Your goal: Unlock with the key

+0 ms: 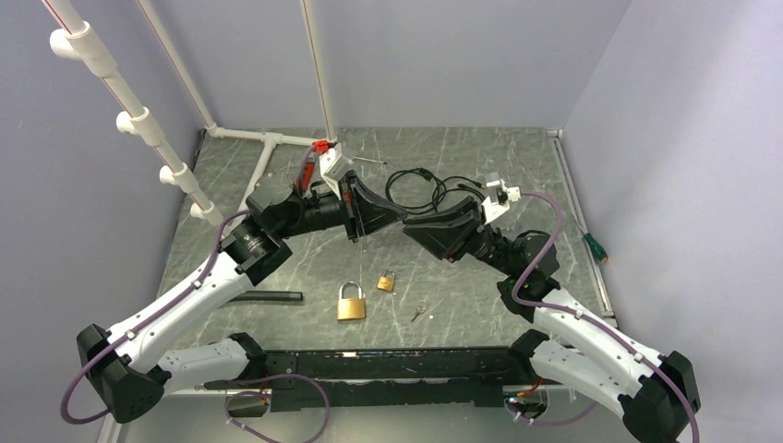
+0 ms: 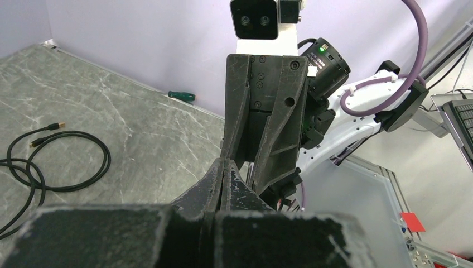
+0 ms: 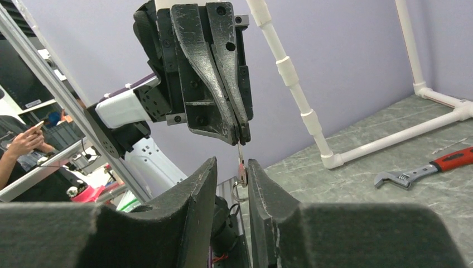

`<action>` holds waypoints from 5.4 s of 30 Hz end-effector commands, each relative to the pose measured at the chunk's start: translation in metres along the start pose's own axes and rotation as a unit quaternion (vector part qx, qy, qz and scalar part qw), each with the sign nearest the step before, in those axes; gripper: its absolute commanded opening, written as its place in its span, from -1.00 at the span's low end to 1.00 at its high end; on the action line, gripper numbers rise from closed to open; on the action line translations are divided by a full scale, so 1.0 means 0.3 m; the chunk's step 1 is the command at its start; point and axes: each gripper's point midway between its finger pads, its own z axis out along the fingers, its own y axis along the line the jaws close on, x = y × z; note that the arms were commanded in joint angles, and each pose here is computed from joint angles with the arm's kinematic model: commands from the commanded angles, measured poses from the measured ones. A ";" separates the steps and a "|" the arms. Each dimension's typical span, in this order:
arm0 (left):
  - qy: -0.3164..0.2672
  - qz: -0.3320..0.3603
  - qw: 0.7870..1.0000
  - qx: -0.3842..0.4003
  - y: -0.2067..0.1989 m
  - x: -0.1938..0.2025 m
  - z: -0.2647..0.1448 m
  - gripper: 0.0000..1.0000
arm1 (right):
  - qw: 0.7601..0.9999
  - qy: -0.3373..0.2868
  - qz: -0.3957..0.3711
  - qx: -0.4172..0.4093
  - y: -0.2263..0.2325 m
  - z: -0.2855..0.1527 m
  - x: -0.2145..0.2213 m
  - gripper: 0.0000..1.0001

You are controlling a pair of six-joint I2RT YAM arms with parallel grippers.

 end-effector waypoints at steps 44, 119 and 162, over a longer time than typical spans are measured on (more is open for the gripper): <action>-0.068 -0.002 0.998 -0.014 0.011 -0.057 -0.006 -1.00 | 0.999 -0.015 -0.015 -0.030 0.029 0.008 -0.015 -0.69; 0.489 -0.077 0.724 -0.481 0.602 1.084 -0.185 0.41 | 0.860 0.112 0.027 0.497 -0.468 -0.514 0.250 -1.00; 0.268 -0.266 0.789 -0.484 0.673 0.726 -0.130 -1.00 | 0.876 0.091 0.061 0.469 -0.479 -0.463 0.281 -1.00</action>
